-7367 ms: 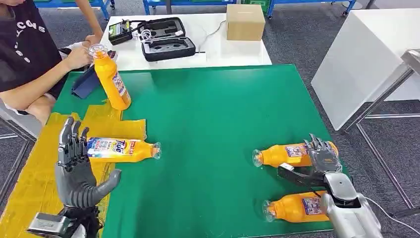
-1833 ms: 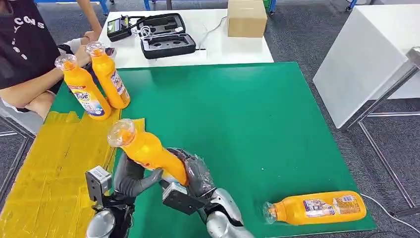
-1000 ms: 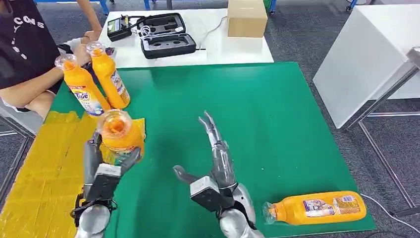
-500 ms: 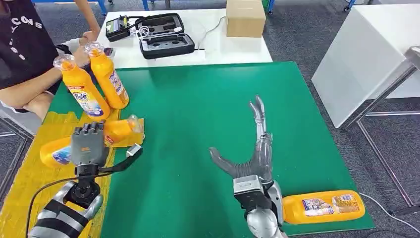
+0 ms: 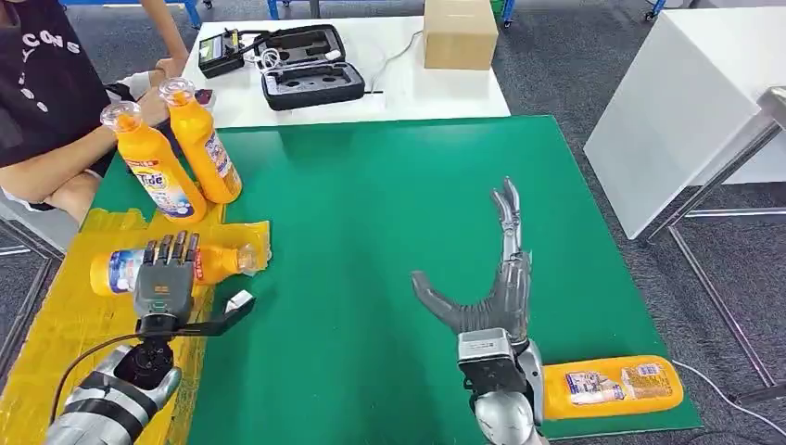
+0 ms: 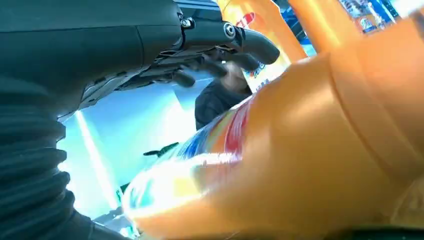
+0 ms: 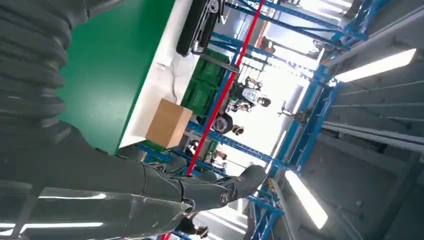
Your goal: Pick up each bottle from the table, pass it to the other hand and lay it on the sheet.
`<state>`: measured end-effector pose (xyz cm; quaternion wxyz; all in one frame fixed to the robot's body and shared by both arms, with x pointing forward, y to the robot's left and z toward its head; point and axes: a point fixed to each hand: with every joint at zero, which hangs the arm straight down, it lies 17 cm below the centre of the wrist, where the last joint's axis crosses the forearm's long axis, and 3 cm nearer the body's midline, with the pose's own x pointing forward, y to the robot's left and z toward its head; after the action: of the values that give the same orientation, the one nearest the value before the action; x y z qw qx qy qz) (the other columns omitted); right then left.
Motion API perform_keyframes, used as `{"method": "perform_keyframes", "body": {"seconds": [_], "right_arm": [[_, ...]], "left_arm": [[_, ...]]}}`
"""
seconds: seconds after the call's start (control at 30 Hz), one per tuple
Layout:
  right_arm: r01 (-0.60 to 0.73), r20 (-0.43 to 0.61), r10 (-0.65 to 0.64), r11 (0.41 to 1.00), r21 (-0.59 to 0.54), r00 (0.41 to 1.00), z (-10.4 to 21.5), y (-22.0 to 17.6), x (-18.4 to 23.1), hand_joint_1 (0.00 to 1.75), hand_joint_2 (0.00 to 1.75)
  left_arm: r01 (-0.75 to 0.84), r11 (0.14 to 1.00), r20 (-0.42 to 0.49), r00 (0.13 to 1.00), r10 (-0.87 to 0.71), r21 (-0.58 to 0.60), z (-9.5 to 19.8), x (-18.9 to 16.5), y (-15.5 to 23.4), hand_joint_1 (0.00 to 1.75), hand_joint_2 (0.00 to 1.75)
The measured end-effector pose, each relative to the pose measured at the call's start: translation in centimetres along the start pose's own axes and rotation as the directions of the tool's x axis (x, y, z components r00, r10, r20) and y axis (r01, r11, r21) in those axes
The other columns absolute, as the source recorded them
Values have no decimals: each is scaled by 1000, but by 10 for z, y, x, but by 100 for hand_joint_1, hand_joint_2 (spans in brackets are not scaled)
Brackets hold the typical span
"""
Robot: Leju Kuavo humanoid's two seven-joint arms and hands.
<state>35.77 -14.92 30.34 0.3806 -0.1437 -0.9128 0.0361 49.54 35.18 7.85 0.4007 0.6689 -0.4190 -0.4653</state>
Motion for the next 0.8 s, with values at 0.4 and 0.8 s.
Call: {"method": "perform_keyframes", "body": {"seconds": [0.4,0.8], "right_arm": [[-86,-39,92,985,148,995,18,20,-19,0,175],[-26,-74,62,911,411,995,60,49,-39,0,175]], "left_arm": [[-425,905,143,897,419,13,10,51,34,0,175],[-888,459,228,443,867,-19,40,70,92,0,175]]}}
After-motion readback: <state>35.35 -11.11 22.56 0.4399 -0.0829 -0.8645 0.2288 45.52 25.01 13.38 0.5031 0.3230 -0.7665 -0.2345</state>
